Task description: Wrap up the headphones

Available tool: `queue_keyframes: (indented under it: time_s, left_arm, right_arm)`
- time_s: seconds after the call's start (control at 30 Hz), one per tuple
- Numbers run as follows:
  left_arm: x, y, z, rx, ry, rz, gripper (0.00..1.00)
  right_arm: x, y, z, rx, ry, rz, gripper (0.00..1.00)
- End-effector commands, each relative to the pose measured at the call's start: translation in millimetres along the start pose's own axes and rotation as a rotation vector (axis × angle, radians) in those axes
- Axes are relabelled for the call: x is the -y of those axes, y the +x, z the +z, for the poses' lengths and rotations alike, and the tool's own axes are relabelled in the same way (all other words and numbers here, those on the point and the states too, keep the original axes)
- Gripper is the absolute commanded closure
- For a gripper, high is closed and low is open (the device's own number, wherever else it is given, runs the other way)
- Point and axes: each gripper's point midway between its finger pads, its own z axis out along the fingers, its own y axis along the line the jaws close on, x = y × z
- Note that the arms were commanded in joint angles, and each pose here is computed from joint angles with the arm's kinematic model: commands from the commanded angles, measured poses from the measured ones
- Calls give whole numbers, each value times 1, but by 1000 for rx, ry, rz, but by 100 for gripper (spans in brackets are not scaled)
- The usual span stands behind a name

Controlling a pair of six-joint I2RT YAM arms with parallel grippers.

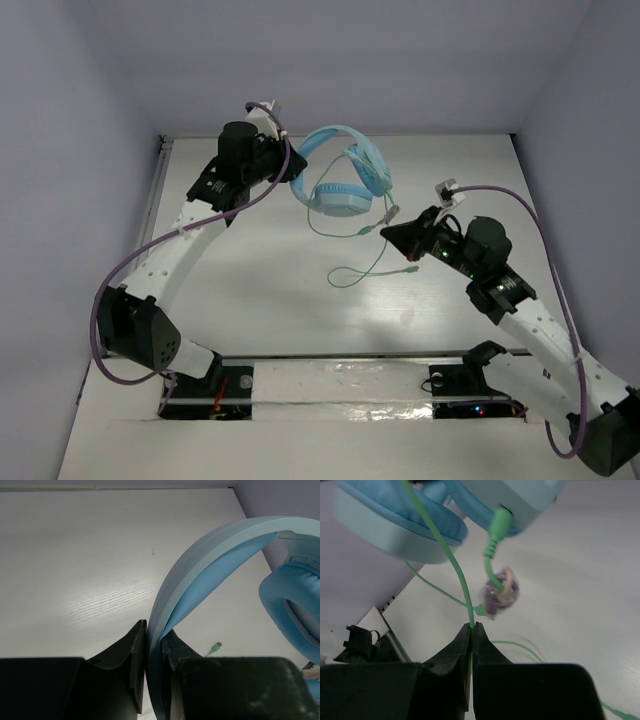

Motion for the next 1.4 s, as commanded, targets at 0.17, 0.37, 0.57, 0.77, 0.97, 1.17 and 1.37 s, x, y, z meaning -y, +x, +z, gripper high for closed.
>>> queue_keyframes:
  time_s: [0.17, 0.37, 0.57, 0.77, 0.97, 1.17, 1.37]
  left_arm:
    - [19, -35, -23, 139, 48, -22, 100]
    - [13, -42, -27, 114, -10, 30, 100]
    - [12, -7, -29, 10, 37, 52, 100]
    - [-26, 21, -17, -61, -111, 75, 100]
    - [-19, 24, -9, -98, -88, 108, 100]
    - [-11, 36, -20, -117, -26, 137, 100]
    - [13, 14, -34, -73, 79, 163, 100]
  right_arm:
    - [-13, -41, -15, 61, 46, -32, 100]
    - [-25, -76, -33, 162, 75, -65, 100]
    - [-9, -156, -22, 227, 291, -170, 100]
    - [-31, -184, -16, 183, 242, -218, 100]
    - [-7, -187, -8, 81, 377, -251, 100]
    - [47, -179, -4, 20, 628, -268, 100]
    - [74, -158, -8, 22, 728, -242, 100]
